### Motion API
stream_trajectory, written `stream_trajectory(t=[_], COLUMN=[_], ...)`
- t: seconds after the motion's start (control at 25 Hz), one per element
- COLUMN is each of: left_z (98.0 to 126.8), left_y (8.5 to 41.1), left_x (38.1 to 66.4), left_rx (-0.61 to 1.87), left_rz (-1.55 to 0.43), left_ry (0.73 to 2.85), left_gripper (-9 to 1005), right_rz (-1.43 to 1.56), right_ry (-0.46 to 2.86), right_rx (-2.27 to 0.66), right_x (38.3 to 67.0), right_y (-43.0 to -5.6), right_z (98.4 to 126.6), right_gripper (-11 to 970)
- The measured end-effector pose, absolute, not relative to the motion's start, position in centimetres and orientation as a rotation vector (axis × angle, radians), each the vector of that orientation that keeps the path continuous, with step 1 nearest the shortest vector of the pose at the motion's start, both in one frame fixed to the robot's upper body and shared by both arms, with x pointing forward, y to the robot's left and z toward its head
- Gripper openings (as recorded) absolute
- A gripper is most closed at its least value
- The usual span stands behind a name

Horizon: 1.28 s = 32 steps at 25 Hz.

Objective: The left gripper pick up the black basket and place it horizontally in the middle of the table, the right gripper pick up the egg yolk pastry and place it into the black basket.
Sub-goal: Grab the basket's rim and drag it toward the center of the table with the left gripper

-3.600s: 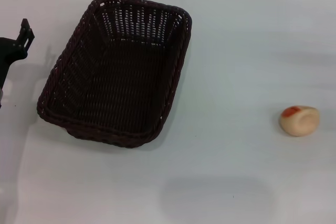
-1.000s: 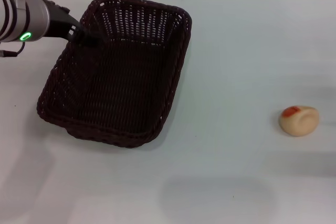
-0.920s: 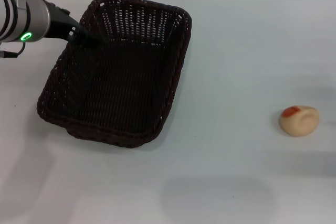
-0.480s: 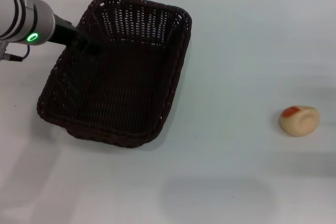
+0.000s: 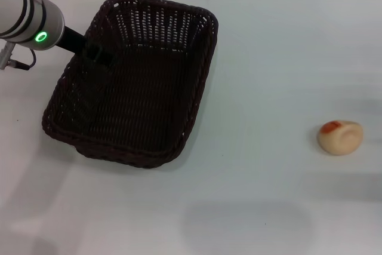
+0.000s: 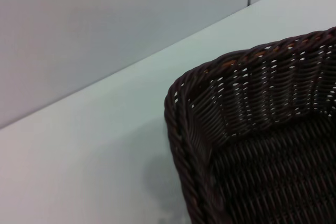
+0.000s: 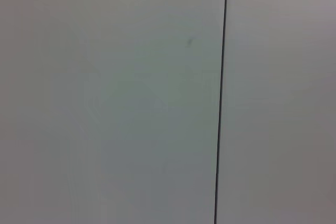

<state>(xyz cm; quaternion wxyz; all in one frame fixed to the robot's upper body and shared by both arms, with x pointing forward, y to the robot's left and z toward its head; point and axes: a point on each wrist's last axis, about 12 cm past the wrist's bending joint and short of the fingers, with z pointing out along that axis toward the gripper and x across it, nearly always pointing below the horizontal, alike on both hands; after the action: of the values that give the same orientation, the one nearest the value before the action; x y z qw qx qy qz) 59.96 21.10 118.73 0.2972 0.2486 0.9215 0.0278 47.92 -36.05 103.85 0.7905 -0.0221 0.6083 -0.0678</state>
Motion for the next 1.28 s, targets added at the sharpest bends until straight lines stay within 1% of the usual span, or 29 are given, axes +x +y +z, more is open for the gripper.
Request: stream_trajectory(t=[0.32,0.56,0.84,1.08,1.28], left_z=[118.6,117.3,117.6,117.0,117.0], left_y=[21.6,21.9,21.8,21.7,21.5], left_x=[60.2,60.5,60.5,60.7,60.7], left_rx=[0.627,0.615,0.631,0.667,0.698], left_rz=[0.071,0.073,0.075,0.085,0.092], left_ry=[2.460,2.504,2.490,2.510,2.505], left_gripper=[786,786,786,604,397], right_rz=[-0.143,-0.144,-0.145,-0.145,-0.146], right_ry=[1.310,1.309,1.310,1.313,1.313], right_rx=[-0.051,-0.054,-0.053,-0.052,-0.051], right_x=[47.9,47.9,47.9,47.8,47.8], right_y=[-36.0,-36.0,-36.1,-36.1,-36.1], right_z=[103.8,103.9,103.9,103.8,103.8], right_gripper=[694,693,694,694,694])
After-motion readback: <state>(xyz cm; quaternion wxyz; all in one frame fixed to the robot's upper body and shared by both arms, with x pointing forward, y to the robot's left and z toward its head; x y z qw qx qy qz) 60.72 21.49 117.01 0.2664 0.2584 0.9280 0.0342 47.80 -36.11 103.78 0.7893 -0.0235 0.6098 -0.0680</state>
